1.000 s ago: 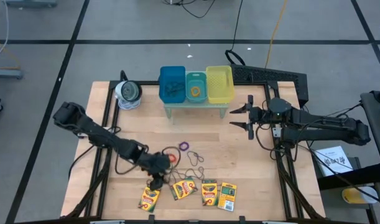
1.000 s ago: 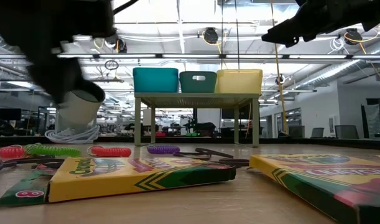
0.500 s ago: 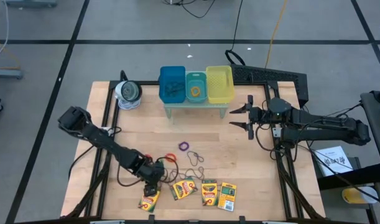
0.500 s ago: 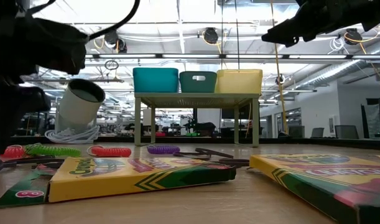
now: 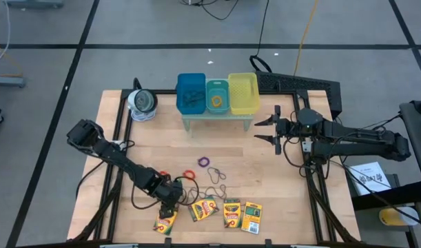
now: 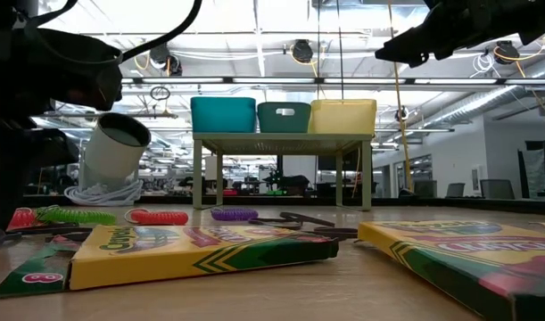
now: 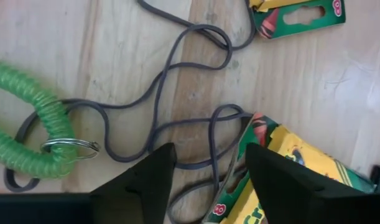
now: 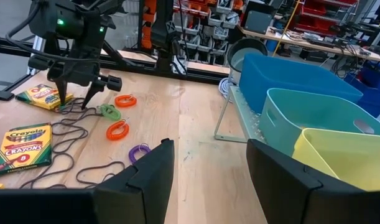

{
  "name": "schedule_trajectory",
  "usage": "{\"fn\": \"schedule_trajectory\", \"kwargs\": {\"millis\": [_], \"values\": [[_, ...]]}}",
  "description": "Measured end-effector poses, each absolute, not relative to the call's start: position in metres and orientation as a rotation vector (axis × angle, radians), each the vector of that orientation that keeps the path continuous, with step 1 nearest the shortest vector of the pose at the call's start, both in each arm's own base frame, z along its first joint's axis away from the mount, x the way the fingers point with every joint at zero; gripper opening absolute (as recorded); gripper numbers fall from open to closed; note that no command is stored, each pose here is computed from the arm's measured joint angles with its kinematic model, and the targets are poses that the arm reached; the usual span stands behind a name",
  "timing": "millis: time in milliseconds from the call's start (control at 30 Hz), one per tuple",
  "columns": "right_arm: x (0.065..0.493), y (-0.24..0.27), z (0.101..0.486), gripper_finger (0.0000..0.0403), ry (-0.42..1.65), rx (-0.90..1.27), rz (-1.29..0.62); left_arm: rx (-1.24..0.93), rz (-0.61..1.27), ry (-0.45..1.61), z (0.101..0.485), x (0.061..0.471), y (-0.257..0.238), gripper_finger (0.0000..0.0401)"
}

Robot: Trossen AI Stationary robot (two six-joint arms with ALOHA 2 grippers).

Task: Pick & Place Office Desk Supplies
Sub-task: Put the purple rubber band into the blue bin on the shelf

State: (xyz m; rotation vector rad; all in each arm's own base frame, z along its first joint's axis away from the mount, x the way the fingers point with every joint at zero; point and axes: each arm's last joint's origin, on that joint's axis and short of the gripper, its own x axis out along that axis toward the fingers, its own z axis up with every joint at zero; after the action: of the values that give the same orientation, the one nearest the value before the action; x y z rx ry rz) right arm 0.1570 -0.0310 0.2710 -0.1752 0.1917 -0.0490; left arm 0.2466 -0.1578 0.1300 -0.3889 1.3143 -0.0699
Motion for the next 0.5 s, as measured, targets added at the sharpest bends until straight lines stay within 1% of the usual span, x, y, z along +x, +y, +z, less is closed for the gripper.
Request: {"fn": "schedule_trajectory", "kwargs": {"millis": [67, 233, 333, 433, 500], "values": [[0.157, -0.031, 0.271, 0.0194, 0.192, -0.176, -0.049, -0.384, -0.065, 1.314, 0.130, 0.246, -0.158, 0.0183], [0.157, -0.031, 0.271, 0.0194, 0.192, -0.178, -0.049, -0.375, -0.065, 1.299, 0.129, 0.245, -0.160, 0.0107], [0.157, -0.031, 0.271, 0.0194, 0.192, -0.178, -0.049, -0.398, -0.104, 1.244, 0.130, 0.250, -0.165, 0.0068], [0.157, -0.031, 0.271, 0.0194, 0.191, -0.178, -0.049, -0.405, -0.110, 1.210, 0.130, 0.251, -0.168, 0.0043], [0.157, -0.031, 0.271, 0.0194, 0.194, -0.177, -0.049, -0.406, -0.121, 1.186, 0.130, 0.253, -0.169, 0.0034]]}}
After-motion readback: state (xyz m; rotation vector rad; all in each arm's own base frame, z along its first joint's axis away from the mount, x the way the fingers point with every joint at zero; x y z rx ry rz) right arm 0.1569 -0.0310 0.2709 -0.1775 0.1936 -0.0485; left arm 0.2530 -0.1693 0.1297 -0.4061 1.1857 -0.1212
